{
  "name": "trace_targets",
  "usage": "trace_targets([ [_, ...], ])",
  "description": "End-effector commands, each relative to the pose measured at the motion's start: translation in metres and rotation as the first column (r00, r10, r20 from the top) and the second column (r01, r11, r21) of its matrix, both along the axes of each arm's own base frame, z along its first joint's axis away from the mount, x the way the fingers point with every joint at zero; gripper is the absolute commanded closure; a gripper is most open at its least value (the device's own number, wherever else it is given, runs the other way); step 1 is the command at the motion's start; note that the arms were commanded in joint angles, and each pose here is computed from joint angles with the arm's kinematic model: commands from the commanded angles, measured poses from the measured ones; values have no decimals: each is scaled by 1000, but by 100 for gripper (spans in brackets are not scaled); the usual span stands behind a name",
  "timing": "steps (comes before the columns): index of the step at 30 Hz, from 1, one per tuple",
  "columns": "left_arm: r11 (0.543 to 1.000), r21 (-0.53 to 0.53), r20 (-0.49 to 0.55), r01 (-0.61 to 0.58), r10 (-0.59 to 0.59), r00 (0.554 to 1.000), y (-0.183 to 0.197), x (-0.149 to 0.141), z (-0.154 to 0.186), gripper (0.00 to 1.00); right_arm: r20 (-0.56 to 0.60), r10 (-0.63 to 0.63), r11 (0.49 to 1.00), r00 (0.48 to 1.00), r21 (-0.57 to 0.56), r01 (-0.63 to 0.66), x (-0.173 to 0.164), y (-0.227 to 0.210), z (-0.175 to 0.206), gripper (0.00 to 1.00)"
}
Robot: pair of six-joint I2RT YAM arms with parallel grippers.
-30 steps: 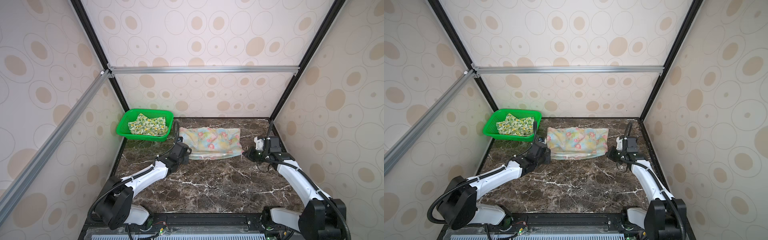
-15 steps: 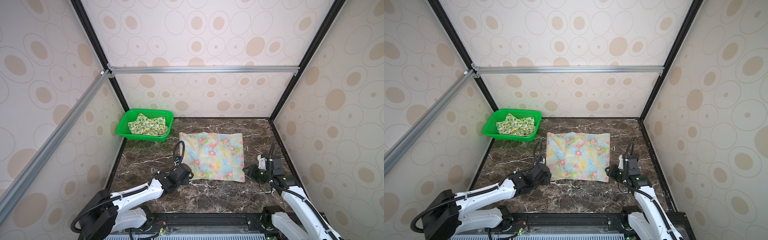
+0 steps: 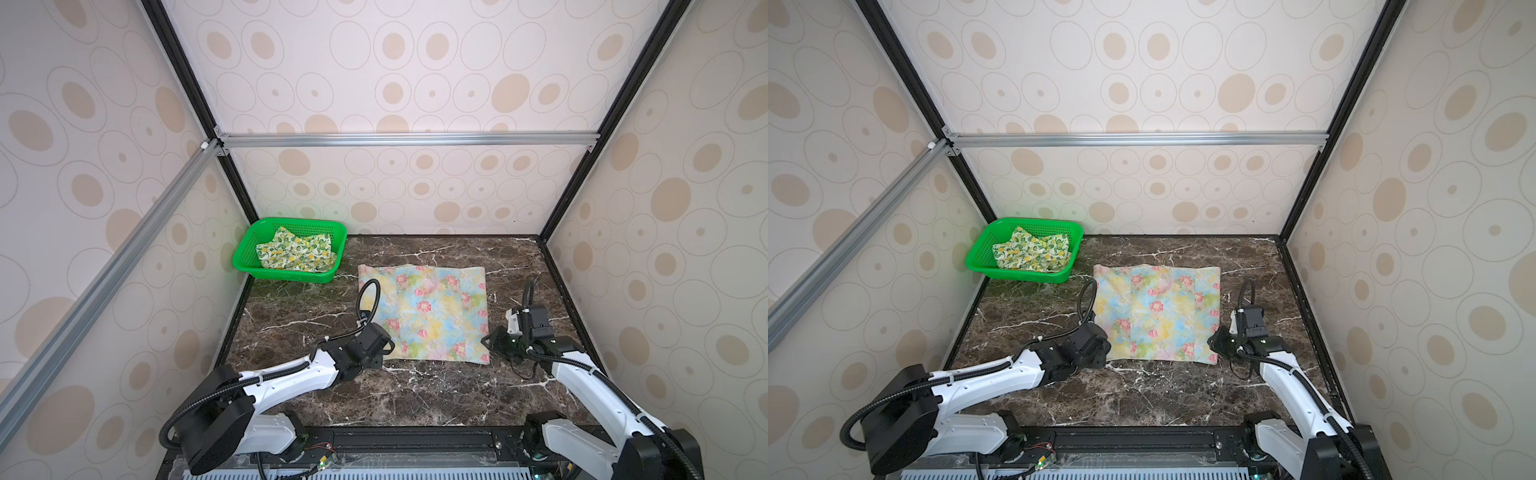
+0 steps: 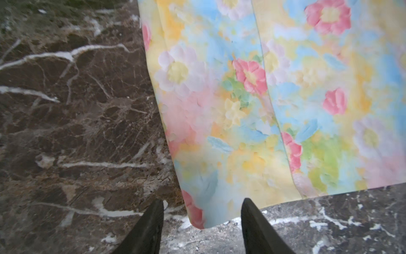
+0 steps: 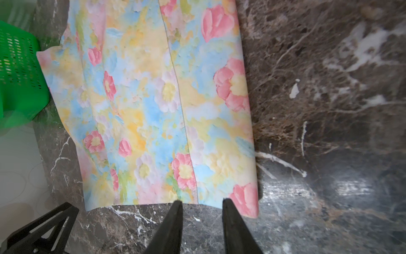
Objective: Fold and stack skirts
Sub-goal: Flatten out the skirt at the center of the table.
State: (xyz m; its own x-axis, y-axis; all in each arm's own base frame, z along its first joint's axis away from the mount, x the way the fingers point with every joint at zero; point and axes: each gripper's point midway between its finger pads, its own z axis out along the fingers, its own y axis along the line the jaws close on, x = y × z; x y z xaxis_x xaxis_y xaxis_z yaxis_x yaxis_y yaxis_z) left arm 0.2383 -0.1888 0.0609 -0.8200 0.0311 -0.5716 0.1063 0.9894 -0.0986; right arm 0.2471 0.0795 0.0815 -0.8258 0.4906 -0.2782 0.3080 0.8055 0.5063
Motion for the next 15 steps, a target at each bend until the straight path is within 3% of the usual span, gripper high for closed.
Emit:
trace_targets([
  [1,1000,1,9,23,-23,1000,-4,0,8,39,-16,-18,998,1000,-57,17,-6,-9,-9,60],
  [7,999,0,-8,44,-44,999,-5,-4,4,39,-50,-50,993,998,-112,44,-15,-20,-21,50],
  [10,999,14,4,32,-32,999,-6,2,1,40,-55,-57,991,997,-121,50,-11,-21,-24,50],
  [15,997,54,-6,58,-58,998,-15,10,-7,57,-90,-39,993,995,-112,28,0,-16,-32,59],
])
